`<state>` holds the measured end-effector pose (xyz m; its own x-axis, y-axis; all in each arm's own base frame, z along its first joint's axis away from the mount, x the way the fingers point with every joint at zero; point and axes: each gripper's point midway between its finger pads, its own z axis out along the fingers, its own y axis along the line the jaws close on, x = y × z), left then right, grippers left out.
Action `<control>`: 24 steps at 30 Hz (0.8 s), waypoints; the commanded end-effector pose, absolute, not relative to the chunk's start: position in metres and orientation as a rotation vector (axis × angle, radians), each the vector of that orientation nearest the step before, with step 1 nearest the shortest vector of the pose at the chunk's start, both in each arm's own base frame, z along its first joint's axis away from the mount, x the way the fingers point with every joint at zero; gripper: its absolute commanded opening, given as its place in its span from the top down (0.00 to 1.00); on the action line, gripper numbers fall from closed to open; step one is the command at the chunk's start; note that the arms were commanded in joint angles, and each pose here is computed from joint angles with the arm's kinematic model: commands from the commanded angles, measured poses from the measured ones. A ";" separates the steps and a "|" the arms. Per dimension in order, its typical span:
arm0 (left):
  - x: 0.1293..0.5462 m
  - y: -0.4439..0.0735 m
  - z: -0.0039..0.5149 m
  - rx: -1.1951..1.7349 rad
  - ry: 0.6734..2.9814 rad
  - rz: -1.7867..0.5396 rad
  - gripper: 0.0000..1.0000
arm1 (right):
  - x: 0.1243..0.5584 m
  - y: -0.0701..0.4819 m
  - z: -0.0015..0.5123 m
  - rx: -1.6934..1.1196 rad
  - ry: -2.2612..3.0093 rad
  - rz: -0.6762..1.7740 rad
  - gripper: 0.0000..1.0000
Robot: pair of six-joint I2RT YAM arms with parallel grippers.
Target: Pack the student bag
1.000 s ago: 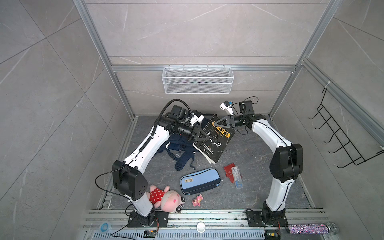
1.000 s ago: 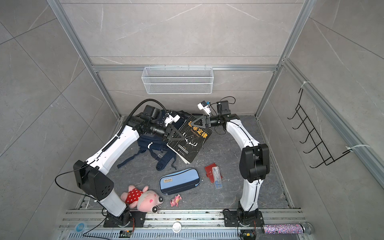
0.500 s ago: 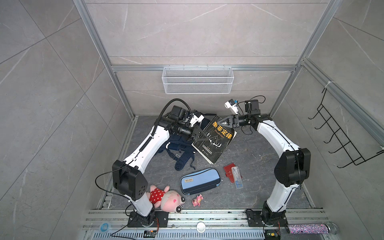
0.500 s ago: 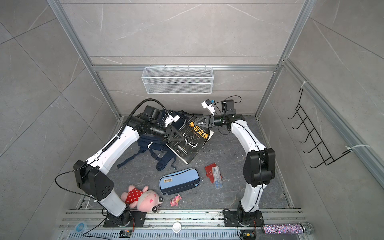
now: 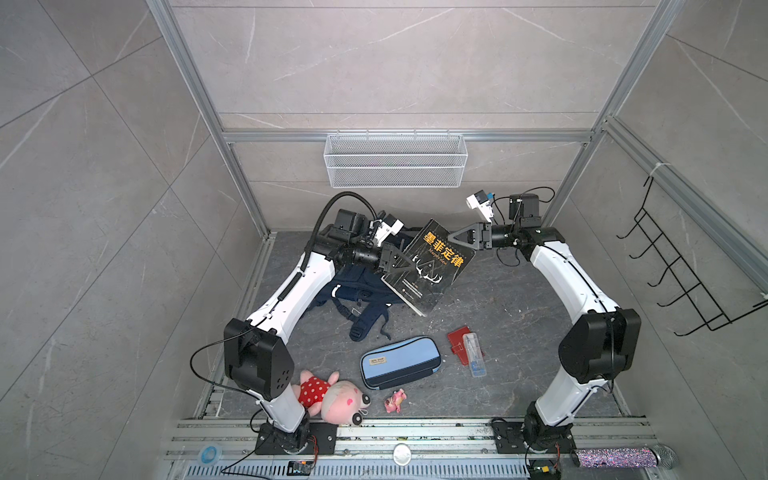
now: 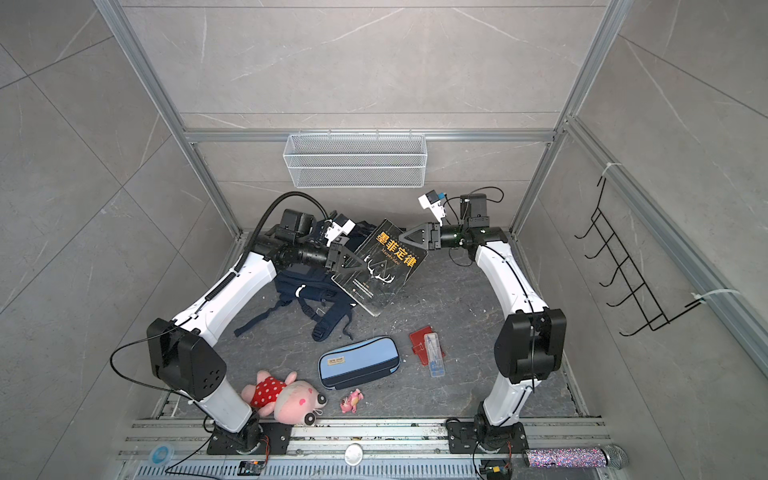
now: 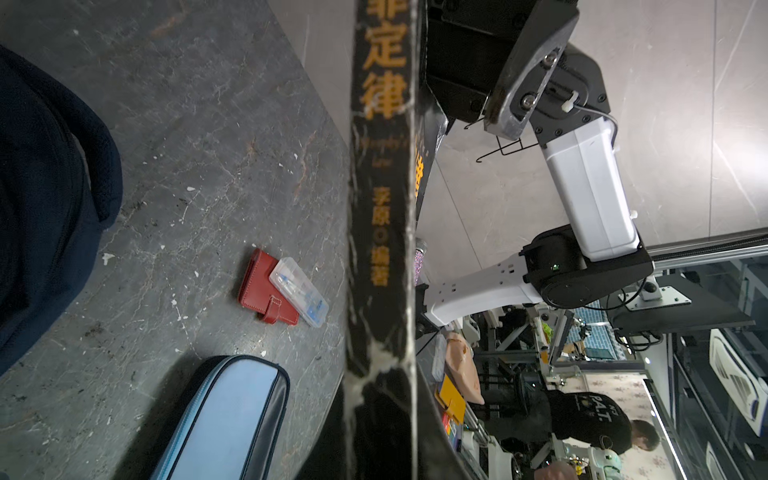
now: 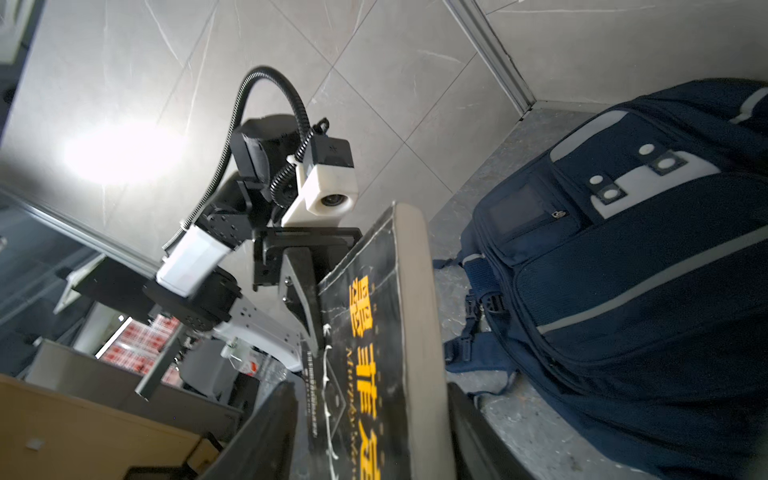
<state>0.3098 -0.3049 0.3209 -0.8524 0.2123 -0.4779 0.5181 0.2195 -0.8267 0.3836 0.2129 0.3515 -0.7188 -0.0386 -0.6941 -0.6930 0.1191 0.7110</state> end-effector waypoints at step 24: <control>0.342 -0.276 0.309 0.509 2.310 -1.425 0.42 | 0.386 0.186 0.346 -0.585 1.996 1.426 1.00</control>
<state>0.3157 -0.2977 0.3097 -0.8663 0.1943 -0.4601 0.4979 0.2642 -0.8260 0.3793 0.2047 0.3340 -0.7440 -0.0418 -0.6669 -0.6533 0.2554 0.7128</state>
